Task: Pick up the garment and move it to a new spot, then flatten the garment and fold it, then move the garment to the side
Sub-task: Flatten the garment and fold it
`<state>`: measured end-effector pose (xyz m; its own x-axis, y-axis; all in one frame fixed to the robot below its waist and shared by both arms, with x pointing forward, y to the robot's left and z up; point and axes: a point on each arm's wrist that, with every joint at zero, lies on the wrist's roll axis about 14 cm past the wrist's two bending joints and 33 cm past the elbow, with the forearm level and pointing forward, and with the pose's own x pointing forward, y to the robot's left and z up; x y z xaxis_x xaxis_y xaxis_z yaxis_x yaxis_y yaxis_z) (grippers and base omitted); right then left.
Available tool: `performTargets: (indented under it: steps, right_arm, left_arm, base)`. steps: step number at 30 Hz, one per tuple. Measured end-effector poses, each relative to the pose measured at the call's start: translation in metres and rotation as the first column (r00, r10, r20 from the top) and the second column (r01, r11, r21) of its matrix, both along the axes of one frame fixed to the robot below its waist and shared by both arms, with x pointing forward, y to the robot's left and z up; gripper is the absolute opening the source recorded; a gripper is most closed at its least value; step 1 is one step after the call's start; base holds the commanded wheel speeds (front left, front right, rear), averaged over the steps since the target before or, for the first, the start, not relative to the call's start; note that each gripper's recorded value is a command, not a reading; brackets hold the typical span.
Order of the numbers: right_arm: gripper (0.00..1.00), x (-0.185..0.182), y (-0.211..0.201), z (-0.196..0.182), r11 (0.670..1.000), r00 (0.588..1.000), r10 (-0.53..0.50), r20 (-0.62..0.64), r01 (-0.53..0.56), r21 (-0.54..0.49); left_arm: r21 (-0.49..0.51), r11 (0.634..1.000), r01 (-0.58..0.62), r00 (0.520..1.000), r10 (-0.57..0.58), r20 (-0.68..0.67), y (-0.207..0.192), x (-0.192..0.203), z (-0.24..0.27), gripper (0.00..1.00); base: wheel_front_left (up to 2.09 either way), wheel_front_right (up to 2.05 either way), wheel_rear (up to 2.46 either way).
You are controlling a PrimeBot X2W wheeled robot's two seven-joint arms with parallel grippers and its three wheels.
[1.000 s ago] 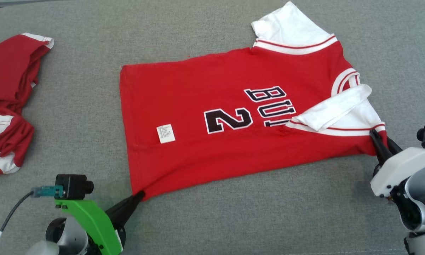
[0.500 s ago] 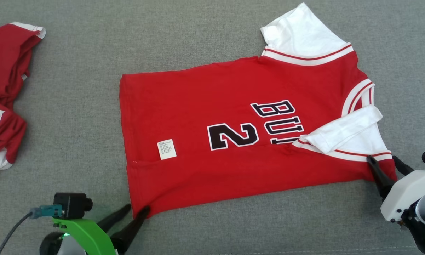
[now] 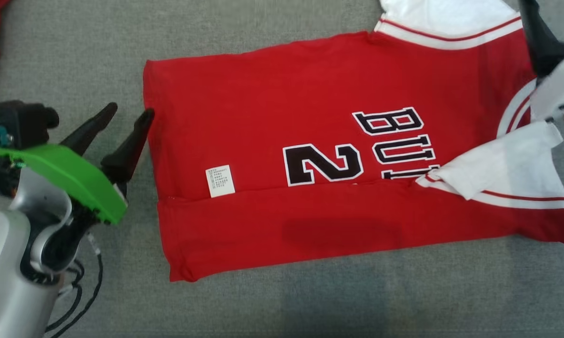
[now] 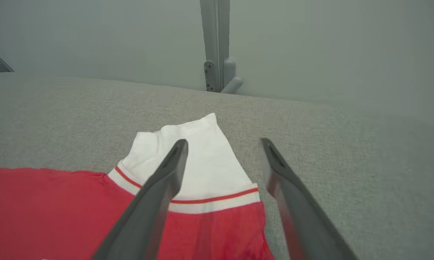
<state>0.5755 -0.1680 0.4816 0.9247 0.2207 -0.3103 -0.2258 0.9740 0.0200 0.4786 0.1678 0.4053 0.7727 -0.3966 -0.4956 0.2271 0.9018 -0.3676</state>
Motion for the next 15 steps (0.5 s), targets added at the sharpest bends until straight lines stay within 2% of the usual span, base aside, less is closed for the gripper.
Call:
performTargets:
  steps: [5,10,13,15]
  right_arm:
    - [1.00,0.051,0.032,-0.036,0.998,0.996,0.041,-0.077,-0.045,-0.048]
    - [1.00,0.079,0.054,-0.073,0.994,0.988,0.059,-0.144,-0.071,-0.083]
    - [1.00,0.085,0.060,-0.098,0.990,0.980,0.060,-0.192,-0.084,-0.116]
    - [1.00,0.088,0.062,-0.107,0.989,0.978,0.056,-0.200,-0.081,-0.121]
  left_arm:
    - [0.010,1.000,-0.002,0.999,0.002,-0.040,0.002,0.034,-0.028,1.00]
    - [0.008,1.000,-0.018,0.997,0.018,-0.073,0.009,0.046,-0.042,1.00]
    - [-0.092,0.994,-0.059,0.992,0.048,-0.118,0.004,0.046,-0.045,1.00]
    - [-0.099,0.994,-0.056,0.991,0.043,-0.125,0.004,0.046,-0.045,1.00]
  base:
    - [0.00,0.00,0.00]
    - [0.00,0.00,0.00]
    - [0.00,0.00,0.00]
    - [0.00,0.00,0.00]
